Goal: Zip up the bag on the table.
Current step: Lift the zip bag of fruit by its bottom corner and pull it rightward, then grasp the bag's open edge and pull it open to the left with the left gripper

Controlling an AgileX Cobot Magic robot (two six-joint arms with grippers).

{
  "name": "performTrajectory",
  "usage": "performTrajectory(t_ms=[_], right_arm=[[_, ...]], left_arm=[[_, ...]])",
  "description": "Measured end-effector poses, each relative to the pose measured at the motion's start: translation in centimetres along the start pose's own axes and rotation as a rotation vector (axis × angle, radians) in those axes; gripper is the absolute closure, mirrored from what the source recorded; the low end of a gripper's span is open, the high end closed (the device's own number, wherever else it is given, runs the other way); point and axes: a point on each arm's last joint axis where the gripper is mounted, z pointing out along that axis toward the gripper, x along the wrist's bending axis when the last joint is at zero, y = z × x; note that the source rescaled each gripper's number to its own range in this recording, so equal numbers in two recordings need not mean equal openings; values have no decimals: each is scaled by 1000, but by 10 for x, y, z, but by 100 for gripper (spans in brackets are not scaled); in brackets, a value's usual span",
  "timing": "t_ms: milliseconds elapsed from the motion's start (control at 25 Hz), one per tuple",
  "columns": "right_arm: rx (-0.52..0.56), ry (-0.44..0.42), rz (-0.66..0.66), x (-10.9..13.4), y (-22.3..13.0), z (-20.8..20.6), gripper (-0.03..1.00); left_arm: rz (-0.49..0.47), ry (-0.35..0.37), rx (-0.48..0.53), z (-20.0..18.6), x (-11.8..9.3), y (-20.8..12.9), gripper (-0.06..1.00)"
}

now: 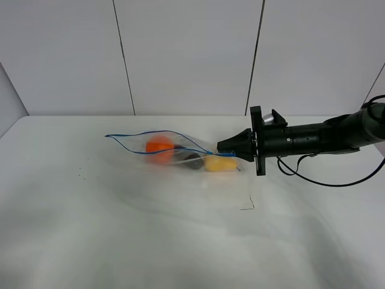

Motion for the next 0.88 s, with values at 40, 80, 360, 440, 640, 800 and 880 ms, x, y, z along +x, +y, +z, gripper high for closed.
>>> performTrajectory(t_ms=[40,80,360,440,640,800,880], right_arm=[[-1,1,2,0,0,0,97],[-2,2,2,0,0,0,97],[-2,2,4,1,0,0,97],[-2,2,4,1,0,0,97],[-3,3,4,1,0,0,97],[-3,3,4,1,0,0,97],[-3,3,4,1,0,0,97]], left_arm=[[0,0,0,0,0,0,-6],[0,0,0,0,0,0,-6],[0,0,0,0,0,0,-6],[0,0,0,0,0,0,-6],[0,0,0,0,0,0,-6],[0,0,0,0,0,0,-6],[-6,0,0,0,0,0,-6]])
